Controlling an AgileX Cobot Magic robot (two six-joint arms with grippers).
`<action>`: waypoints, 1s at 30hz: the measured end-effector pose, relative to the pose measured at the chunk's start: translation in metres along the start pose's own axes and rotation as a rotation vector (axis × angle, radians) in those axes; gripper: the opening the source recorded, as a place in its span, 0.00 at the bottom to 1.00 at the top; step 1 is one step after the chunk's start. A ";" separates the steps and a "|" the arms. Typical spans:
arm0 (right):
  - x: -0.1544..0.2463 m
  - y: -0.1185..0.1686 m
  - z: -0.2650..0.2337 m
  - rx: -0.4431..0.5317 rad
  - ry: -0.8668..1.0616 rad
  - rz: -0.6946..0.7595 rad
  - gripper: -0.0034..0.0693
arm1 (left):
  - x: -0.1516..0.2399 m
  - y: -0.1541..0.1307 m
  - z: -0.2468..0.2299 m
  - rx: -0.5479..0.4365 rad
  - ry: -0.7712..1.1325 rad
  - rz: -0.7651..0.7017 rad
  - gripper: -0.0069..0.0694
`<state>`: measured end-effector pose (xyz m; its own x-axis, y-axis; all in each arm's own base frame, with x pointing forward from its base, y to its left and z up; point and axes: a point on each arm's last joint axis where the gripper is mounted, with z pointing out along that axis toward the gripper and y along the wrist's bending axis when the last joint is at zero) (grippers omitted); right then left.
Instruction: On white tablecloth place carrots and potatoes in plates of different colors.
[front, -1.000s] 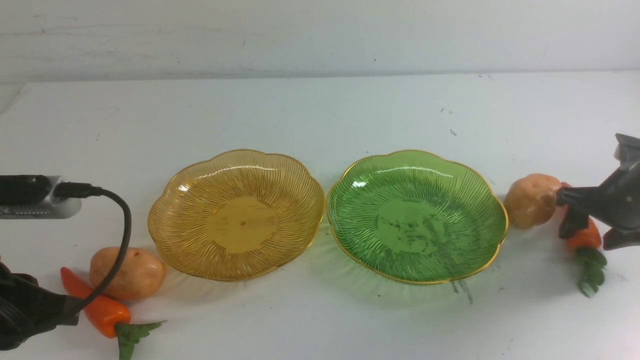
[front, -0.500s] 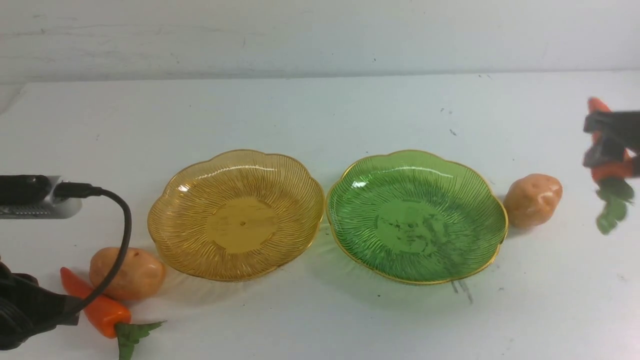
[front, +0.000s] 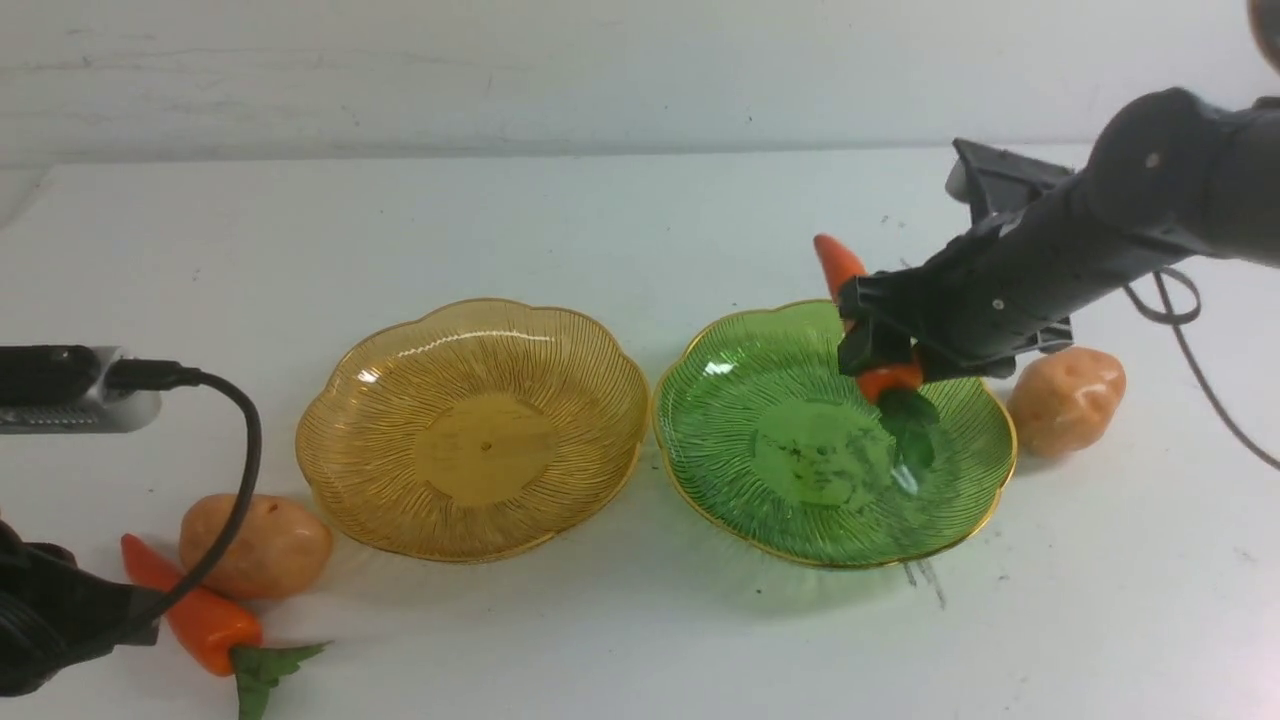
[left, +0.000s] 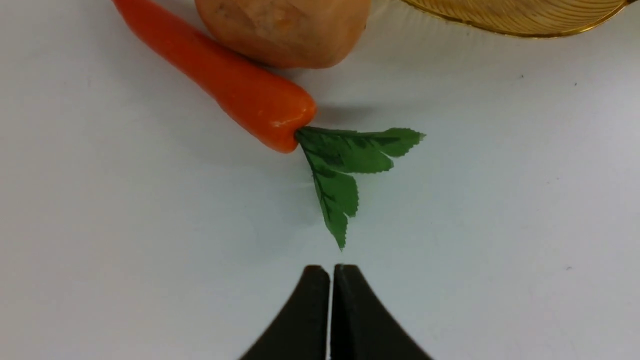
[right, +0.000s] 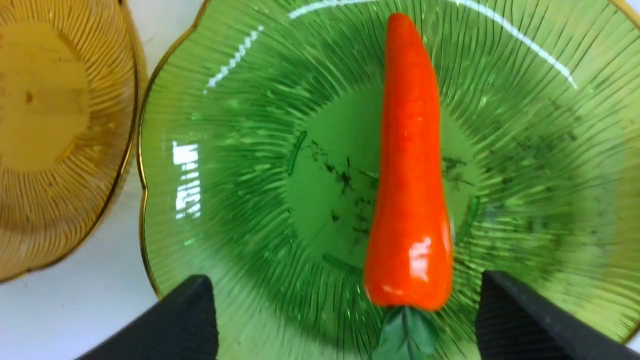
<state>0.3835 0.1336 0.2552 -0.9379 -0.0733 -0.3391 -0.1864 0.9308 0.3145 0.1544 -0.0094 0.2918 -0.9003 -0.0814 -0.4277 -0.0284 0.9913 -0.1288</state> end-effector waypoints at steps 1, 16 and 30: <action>-0.001 0.002 -0.007 0.009 0.014 -0.018 0.94 | 0.002 0.003 0.000 -0.031 0.025 -0.016 0.09; 0.058 0.021 -0.137 0.054 -0.082 -0.147 0.28 | -0.012 0.020 0.022 -0.144 0.066 -0.374 0.09; 0.089 0.020 -0.140 0.013 -0.046 -0.166 0.17 | -0.056 0.020 0.092 -0.101 0.171 -0.445 0.32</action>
<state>0.2555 0.0957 0.3557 -0.8800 -0.2103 -0.4259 -0.3338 0.9117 0.2396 0.2439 0.0056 0.2311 -0.8495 -0.4897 -0.1965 -0.4610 0.8700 -0.1751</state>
